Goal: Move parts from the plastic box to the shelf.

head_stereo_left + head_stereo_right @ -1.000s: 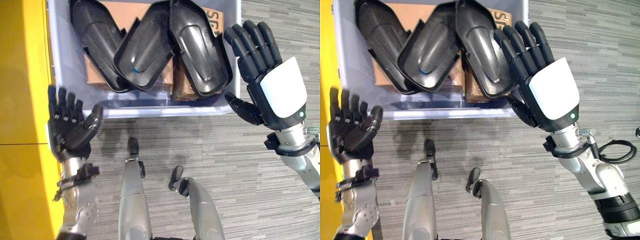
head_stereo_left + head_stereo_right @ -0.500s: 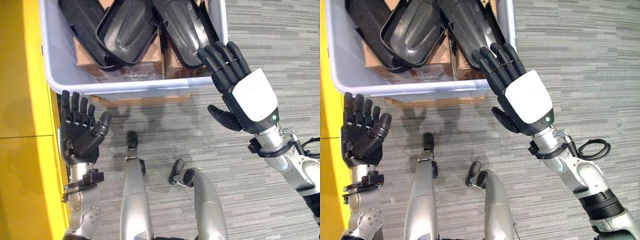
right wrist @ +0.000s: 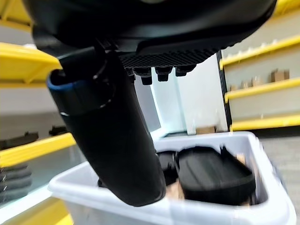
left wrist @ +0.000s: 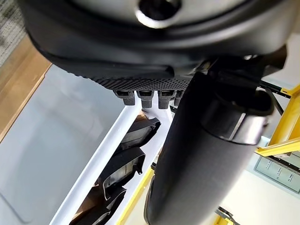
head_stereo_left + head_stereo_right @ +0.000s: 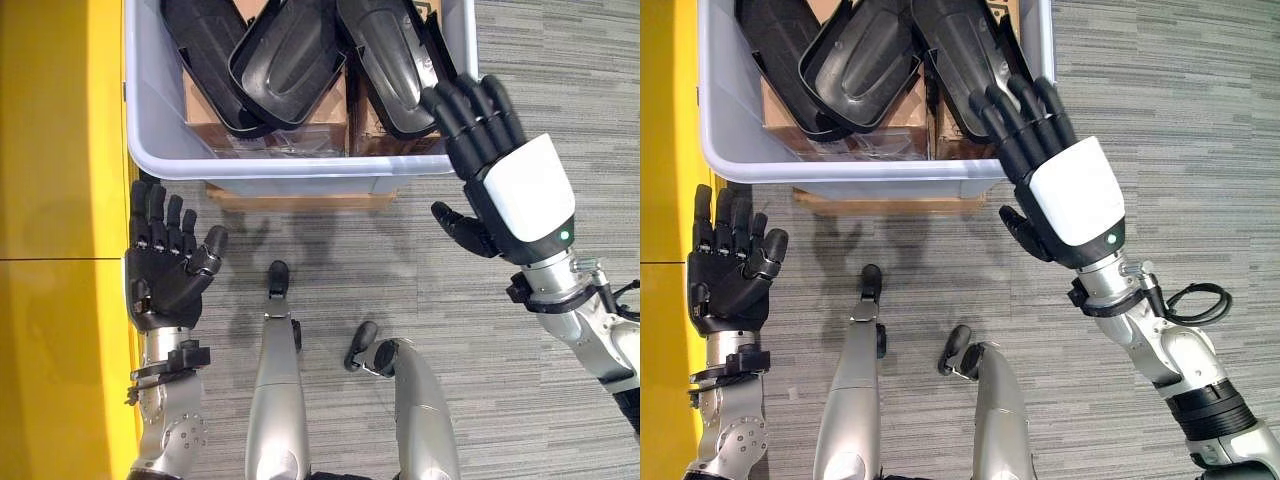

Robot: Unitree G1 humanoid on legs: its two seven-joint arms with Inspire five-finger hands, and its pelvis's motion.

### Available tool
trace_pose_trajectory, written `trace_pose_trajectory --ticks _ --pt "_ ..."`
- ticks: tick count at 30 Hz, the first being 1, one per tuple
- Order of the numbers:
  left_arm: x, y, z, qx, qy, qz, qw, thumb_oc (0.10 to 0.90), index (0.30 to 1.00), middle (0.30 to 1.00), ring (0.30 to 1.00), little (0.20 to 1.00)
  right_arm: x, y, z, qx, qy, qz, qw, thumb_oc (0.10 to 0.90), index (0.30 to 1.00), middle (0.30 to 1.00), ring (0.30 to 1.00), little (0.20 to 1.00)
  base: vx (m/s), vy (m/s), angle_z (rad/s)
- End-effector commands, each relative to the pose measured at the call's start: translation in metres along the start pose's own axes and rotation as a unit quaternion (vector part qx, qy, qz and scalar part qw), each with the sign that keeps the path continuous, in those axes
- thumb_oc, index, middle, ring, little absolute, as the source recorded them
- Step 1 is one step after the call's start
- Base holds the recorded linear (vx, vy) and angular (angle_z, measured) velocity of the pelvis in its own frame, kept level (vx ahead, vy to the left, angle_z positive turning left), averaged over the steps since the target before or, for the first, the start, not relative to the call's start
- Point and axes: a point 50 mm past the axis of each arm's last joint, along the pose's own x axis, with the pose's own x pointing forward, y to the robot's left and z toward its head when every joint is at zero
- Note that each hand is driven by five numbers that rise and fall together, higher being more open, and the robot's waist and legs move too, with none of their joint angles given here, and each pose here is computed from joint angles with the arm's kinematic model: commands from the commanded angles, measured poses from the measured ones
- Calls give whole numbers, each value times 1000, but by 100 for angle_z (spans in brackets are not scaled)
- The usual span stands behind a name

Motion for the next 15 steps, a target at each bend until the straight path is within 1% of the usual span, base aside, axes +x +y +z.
trace_pose_trajectory --ticks 1,6,11,15 --pt "10 -24 24 0 -74 -73 995 900 1000 1000 1000 1000 33 -54 5 7 -60 -193 979 900 1000 1000 1000 1000 0 0 0" --pt "7 -25 21 -9 -66 -67 996 900 1000 1000 1000 1000 29 -73 18 53 -75 -274 957 900 1000 1000 1000 1000 7 25 -1" --pt "6 -28 19 -17 -65 -72 995 900 1000 1000 1000 1000 33 -83 21 38 -90 -296 950 900 1000 1000 1000 1000 3 11 -2" --pt "4 -28 17 -27 -59 -79 995 900 1000 1000 1000 1000 40 -86 20 13 -100 -279 955 900 1000 1000 1000 1000 0 0 0"
